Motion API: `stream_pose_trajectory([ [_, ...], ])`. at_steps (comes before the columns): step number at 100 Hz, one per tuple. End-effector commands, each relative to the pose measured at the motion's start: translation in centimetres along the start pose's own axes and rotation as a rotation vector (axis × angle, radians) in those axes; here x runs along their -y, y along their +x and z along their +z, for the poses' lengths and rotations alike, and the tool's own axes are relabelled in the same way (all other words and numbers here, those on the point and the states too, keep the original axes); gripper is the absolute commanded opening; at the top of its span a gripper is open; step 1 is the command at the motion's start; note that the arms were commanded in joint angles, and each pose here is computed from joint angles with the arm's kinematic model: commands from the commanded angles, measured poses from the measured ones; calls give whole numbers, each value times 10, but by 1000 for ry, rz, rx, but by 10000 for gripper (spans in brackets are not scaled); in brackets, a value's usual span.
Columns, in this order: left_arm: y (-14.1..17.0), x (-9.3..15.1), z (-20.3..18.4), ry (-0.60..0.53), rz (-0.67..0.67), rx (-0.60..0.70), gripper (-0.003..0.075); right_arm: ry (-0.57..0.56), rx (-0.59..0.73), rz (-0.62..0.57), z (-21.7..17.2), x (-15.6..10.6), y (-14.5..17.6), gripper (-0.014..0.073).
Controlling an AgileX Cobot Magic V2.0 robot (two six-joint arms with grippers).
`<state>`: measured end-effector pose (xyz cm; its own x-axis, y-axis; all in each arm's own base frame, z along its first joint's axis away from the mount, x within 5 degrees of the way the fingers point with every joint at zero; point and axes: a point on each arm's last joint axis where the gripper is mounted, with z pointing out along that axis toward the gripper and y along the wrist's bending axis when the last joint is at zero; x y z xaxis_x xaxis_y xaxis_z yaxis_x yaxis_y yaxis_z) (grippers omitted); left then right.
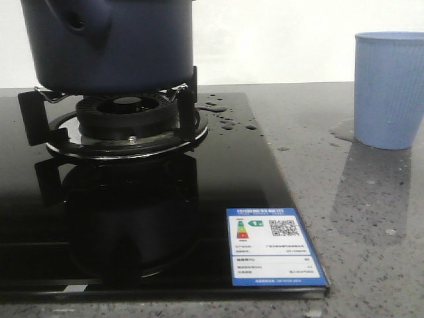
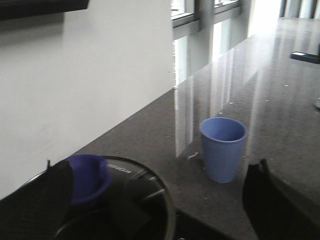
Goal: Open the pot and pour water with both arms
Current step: 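Grasp the purple knob with the left gripper and lift the glass lid, then close the right gripper around the light blue ribbed cup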
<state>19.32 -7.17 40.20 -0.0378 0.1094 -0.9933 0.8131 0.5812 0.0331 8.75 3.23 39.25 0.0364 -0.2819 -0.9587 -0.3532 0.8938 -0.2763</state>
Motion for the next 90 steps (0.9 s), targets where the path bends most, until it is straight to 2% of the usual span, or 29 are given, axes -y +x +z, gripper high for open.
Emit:
stream_pose_trajectory([
  [1,-12,-9,2,-66,-21,76,634,72,115,1,-1,9,-18,624],
  [7,-8,-16,7,-77,4,67,619,79,125,1,-1,9,-19,668],
  [19,0,-30,19,-65,16,89,620,77,123,1,-1,9,-19,666],
  [35,12,-46,37,8,-8,151,620,77,125,3,-2,9,-19,666],
  [60,41,-64,58,87,-56,124,620,71,129,22,-2,9,-19,666],
  [90,49,-78,68,70,-44,111,620,53,143,77,-2,7,-20,666],
])
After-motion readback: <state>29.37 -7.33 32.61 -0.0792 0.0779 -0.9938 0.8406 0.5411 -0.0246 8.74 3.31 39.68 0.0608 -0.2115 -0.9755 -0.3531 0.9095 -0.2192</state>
